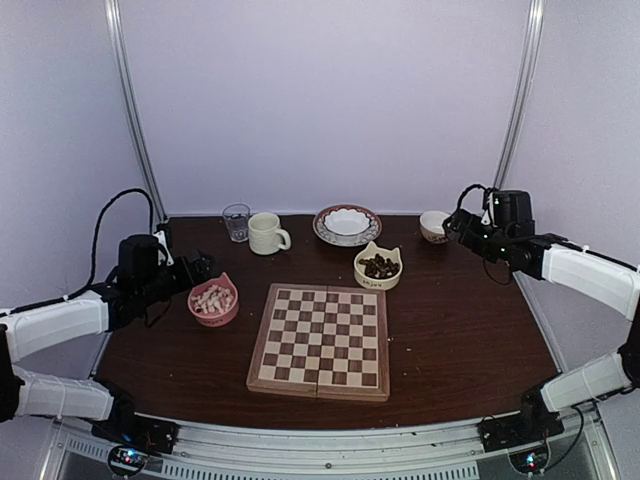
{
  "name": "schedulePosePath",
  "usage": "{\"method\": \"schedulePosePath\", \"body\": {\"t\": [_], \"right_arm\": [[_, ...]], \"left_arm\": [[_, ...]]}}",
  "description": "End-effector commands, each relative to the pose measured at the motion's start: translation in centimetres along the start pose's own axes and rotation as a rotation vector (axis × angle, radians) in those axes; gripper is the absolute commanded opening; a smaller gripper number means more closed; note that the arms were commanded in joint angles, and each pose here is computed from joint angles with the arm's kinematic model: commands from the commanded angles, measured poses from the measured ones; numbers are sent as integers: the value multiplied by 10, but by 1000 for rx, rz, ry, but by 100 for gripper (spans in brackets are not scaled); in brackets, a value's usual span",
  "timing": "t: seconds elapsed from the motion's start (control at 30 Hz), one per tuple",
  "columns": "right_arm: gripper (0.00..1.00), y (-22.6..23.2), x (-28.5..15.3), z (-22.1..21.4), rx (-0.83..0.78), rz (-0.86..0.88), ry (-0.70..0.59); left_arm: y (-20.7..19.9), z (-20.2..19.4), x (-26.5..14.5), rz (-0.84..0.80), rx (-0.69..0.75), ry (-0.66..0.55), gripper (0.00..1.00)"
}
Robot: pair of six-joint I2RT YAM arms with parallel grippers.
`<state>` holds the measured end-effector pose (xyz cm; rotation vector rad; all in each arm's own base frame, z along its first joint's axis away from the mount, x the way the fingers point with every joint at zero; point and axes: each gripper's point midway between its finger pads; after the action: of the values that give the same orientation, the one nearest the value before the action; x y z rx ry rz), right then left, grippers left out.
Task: Set up the chess pieces on the board
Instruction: Pick up the king from the storage box.
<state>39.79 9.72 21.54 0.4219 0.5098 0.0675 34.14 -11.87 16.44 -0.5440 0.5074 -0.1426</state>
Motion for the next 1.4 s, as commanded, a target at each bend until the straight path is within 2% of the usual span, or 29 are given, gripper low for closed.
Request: {"method": "schedulePosePath", "body": {"t": [0.0,0.07,0.1,0.2,0.27,0.47,0.57,0.67,0.77,1.13,1.37], "right_arm": [[99,-12,13,-11,20,-49,34],[86,-23,22,-18,53,-73,59],[84,-25,26,-21,67,-54,86],[90,-16,31,-24,47,26,128],[87,-1,21,-15,-6,56,100],[82,57,5,-14,-222,155,19],[77,88,9,-20,-330,206,21],[72,112,21,-27,-444,208,54],[74,128,39,-37,-534,204,91],[68,143,107,-66,-686,168,202],[61,130,138,-88,-739,96,285]], "left_arm": [[-10,7,-5,-46,-5,-33,98],[-8,6,-9,-46,-31,-35,98],[-5,5,-11,-36,-47,-36,98],[3,3,-18,-30,-73,-69,98],[-3,3,-20,-70,-65,-77,98],[-27,-9,-6,-173,-10,26,98],[-41,-20,2,-262,-1,72,98],[-44,-24,5,-270,10,87,98],[-43,-24,5,-264,21,86,98],[-45,-24,2,-259,57,76,98],[-52,-29,5,-282,78,101,97]]}}
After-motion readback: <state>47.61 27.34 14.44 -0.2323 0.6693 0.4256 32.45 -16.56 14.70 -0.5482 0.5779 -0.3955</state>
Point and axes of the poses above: each gripper's point midway between its finger pads, its own x axis out along the fingers, its own y axis along the line the jaws close on, z = x × y, and after that the axes turned 4 degrees about -x, right-handed
